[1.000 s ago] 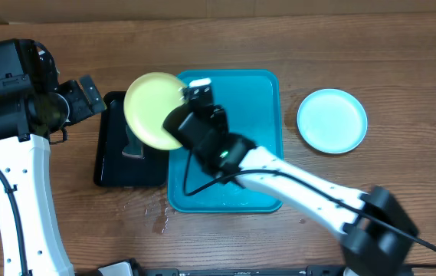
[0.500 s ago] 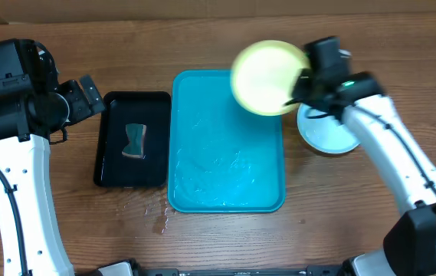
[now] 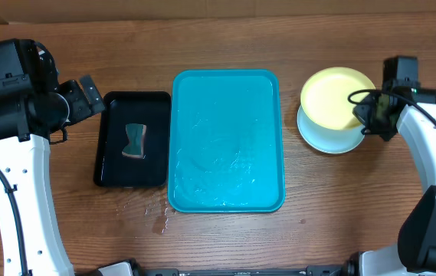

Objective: Clean dirty plates on tray and stack at the side

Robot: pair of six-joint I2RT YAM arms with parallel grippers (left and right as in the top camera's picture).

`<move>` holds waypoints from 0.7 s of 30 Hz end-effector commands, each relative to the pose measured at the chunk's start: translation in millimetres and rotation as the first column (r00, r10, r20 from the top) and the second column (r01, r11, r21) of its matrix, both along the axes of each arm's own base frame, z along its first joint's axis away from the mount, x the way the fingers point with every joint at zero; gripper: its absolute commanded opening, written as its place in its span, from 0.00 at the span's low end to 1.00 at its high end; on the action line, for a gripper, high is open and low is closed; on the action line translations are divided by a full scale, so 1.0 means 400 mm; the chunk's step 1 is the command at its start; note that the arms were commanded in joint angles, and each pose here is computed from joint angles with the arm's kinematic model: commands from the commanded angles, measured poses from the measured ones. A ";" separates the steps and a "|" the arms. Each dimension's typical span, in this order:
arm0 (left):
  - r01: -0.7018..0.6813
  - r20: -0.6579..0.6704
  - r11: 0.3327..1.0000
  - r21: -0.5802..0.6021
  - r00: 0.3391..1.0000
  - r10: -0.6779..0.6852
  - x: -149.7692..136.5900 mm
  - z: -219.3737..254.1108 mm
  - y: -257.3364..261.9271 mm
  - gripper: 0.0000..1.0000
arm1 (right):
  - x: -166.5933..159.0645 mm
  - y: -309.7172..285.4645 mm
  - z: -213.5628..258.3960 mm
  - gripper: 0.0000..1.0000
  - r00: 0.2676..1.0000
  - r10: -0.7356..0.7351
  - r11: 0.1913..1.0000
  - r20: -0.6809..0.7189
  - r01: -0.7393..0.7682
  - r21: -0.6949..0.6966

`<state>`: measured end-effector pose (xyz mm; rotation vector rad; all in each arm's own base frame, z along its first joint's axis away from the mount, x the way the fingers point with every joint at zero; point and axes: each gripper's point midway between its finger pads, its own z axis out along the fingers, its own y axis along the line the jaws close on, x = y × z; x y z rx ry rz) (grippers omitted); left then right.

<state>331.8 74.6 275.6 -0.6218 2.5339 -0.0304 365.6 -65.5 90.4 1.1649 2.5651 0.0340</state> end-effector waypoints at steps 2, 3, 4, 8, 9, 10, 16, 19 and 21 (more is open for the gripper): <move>-0.008 0.016 1.000 -0.009 1.000 0.008 0.004 0.011 -0.002 1.00 | -0.025 -0.020 -0.034 0.04 0.999 -0.032 0.999 -0.008 0.032 0.011; -0.008 0.016 1.000 -0.009 1.000 0.008 0.004 0.011 -0.002 1.00 | -0.029 -0.021 -0.042 0.04 0.999 -0.033 0.999 -0.010 0.033 0.011; -0.008 0.016 1.000 -0.009 1.000 0.008 0.004 0.011 -0.002 1.00 | -0.033 -0.019 -0.051 0.04 0.999 -0.032 0.999 -0.013 0.032 0.012; -0.008 0.016 1.000 -0.009 1.000 0.008 0.004 0.011 -0.002 1.00 | -0.048 -0.015 -0.083 0.04 0.999 -0.030 0.999 -0.024 0.030 0.015; -0.008 0.016 1.000 -0.009 1.000 0.008 0.004 0.011 -0.002 1.00 | -0.052 -0.014 -0.090 0.05 0.999 -0.030 0.999 -0.027 0.030 0.014; -0.008 0.016 1.000 -0.009 1.000 0.008 0.004 0.011 -0.002 1.00 | -0.056 -0.013 -0.097 0.13 0.999 -0.030 0.999 -0.030 0.030 0.015; -0.008 0.016 1.000 -0.009 1.000 0.008 0.004 0.011 -0.002 1.00 | -0.081 -0.004 -0.129 0.43 0.998 -0.015 0.999 -0.053 0.017 0.027; -0.008 0.015 1.000 -0.009 1.000 0.008 0.004 0.011 -0.002 1.00 | -0.070 0.028 -0.128 0.53 0.991 0.125 0.990 -0.036 -0.122 0.066; -0.008 0.015 1.000 -0.009 1.000 0.008 0.004 0.011 -0.002 1.00 | -0.067 0.036 -0.127 0.58 0.985 0.170 0.983 -0.029 -0.167 0.071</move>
